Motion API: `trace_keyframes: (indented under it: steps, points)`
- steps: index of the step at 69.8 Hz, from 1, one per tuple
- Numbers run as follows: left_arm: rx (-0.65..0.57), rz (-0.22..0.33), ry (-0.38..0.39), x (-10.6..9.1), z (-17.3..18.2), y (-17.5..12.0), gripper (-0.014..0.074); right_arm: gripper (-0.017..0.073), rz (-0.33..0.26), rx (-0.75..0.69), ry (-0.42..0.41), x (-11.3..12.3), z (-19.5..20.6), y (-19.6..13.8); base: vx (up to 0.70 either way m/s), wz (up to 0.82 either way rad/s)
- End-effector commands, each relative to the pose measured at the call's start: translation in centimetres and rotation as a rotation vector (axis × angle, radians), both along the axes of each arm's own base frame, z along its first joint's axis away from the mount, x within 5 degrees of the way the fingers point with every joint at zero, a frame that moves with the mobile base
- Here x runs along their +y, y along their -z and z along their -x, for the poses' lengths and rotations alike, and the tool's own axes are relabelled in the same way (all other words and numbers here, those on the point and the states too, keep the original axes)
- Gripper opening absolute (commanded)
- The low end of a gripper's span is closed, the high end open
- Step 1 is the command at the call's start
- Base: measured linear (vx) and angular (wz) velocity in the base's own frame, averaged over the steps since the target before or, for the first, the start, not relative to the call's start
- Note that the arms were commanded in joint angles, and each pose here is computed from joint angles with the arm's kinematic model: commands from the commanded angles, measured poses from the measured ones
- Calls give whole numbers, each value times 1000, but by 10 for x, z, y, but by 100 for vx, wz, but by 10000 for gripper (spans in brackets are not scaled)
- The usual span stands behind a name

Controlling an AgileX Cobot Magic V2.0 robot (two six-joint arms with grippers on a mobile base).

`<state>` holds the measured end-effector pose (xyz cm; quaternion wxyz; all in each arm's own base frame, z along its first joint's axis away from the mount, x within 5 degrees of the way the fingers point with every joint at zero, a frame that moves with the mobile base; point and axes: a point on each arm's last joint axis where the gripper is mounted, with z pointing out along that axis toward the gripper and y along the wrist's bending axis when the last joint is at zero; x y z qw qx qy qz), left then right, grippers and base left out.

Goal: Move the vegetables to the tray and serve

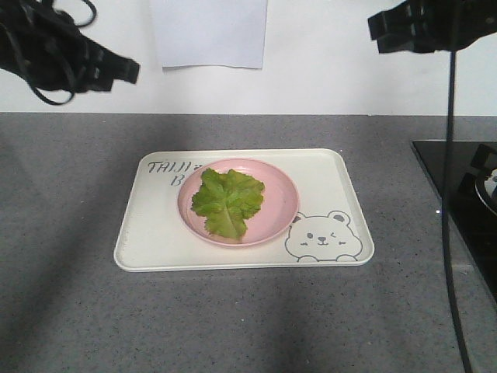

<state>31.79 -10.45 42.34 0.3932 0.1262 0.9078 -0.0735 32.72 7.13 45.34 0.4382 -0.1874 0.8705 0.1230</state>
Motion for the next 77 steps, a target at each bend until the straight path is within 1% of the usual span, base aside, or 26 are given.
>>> trace_keyframes:
  steps: [1,6,10,13,15,18,21,24,27,28,34,35,36,37,40,41,45,46,51,59,66,77]
  points:
    - [-243,90,-2,11,36,-57,-8,-7,-34,-194,-7,-4,33,-44,0,0]
    - [-332,103,2,18,58,-77,-7,-6,-22,-252,-31,-6,54,-55,0,0]
    - [-385,125,4,24,77,-91,-7,-6,-10,-290,-39,-8,69,-54,0,0]
    - [-414,126,8,28,88,-98,-7,-6,-15,-318,-28,-10,79,-52,0,0]
    - [-436,117,13,31,96,-103,-7,-6,-29,-333,-16,-12,87,-48,0,0]
    - [-462,116,22,34,105,-107,-7,-6,-33,-349,-4,-15,100,-38,0,0]
    - [-490,119,25,38,118,-109,-7,-6,-25,-375,8,-18,113,-27,0,0]
    - [-495,119,26,40,126,-104,-7,-6,-11,-408,22,-21,126,-14,0,0]
    - [-500,119,27,44,135,-95,-7,-6,-5,-435,37,-25,140,-2,0,0]
    - [-505,120,26,44,138,-93,-7,-6,-3,-432,45,-26,143,6,0,0]
    - [-511,127,26,51,159,-63,-7,-6,19,-439,67,-32,169,40,0,0]
    - [-495,124,26,51,160,-52,-7,-6,25,-436,66,-33,173,45,0,0]
    - [-508,134,26,53,166,-48,-7,-6,32,-429,65,-34,179,53,0,0]
    - [-489,134,27,53,167,-37,-7,-6,38,-424,64,-35,182,58,0,0]
    - [-491,140,27,56,175,-17,-7,-6,46,-418,64,-37,195,72,0,0]
    - [-482,137,26,57,180,-6,-7,-6,49,-402,63,-37,198,81,0,0]
    - [-495,146,22,62,193,21,-7,-6,49,-384,66,-39,213,105,0,0]
    - [-492,150,19,63,196,32,-7,-6,47,-382,68,-40,216,109,0,0]
    - [-471,143,17,67,208,73,-7,-6,37,-382,82,-42,228,130,0,0]
    - [-446,149,14,72,223,118,-7,-6,35,-401,94,-45,243,153,0,0]
    - [-428,184,8,73,231,133,-7,-6,30,-422,97,-46,249,158,0,0]
    - [-464,203,6,73,232,130,-7,-6,26,-427,95,-46,251,157,0,0]
